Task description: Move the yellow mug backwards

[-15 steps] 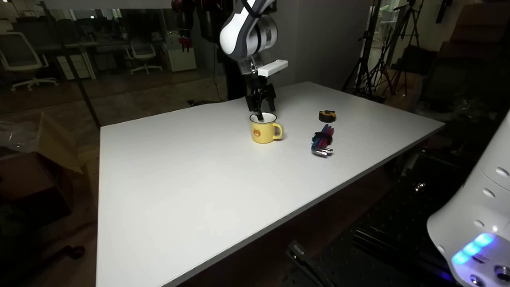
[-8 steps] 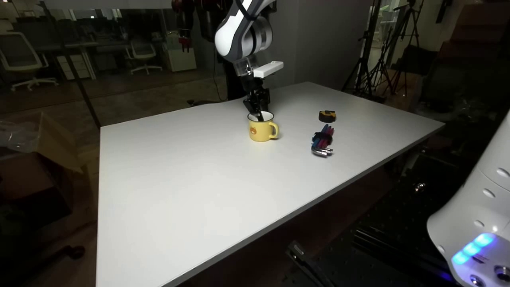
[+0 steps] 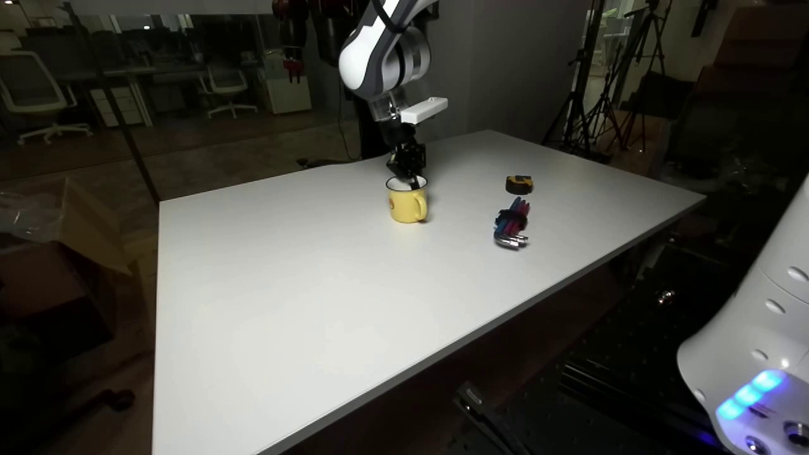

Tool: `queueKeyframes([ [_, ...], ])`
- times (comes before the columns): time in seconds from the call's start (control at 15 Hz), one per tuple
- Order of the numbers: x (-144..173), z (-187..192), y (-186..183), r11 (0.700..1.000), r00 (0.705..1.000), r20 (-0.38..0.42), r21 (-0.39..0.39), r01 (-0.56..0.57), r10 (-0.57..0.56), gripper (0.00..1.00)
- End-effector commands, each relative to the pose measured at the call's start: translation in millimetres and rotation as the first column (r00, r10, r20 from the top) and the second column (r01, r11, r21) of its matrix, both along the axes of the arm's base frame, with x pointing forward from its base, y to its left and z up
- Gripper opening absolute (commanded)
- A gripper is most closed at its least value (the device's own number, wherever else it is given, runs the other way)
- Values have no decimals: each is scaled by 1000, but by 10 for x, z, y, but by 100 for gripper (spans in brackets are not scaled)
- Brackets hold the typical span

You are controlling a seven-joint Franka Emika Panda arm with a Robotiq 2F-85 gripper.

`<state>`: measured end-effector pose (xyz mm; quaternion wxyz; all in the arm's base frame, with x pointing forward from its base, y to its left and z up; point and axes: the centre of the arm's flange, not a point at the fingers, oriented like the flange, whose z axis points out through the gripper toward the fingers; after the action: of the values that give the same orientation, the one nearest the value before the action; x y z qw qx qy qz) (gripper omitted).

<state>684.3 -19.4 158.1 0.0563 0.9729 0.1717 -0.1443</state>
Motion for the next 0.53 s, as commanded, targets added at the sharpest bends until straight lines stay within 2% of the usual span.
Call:
queueKeyframes([
  [0.0,157,45,-24,1000,1000,12,-21,16,-15,3],
  [0.27,329,147,-260,995,994,55,-16,96,-95,3],
  [0.47,491,241,-530,983,979,93,24,182,-183,3],
])
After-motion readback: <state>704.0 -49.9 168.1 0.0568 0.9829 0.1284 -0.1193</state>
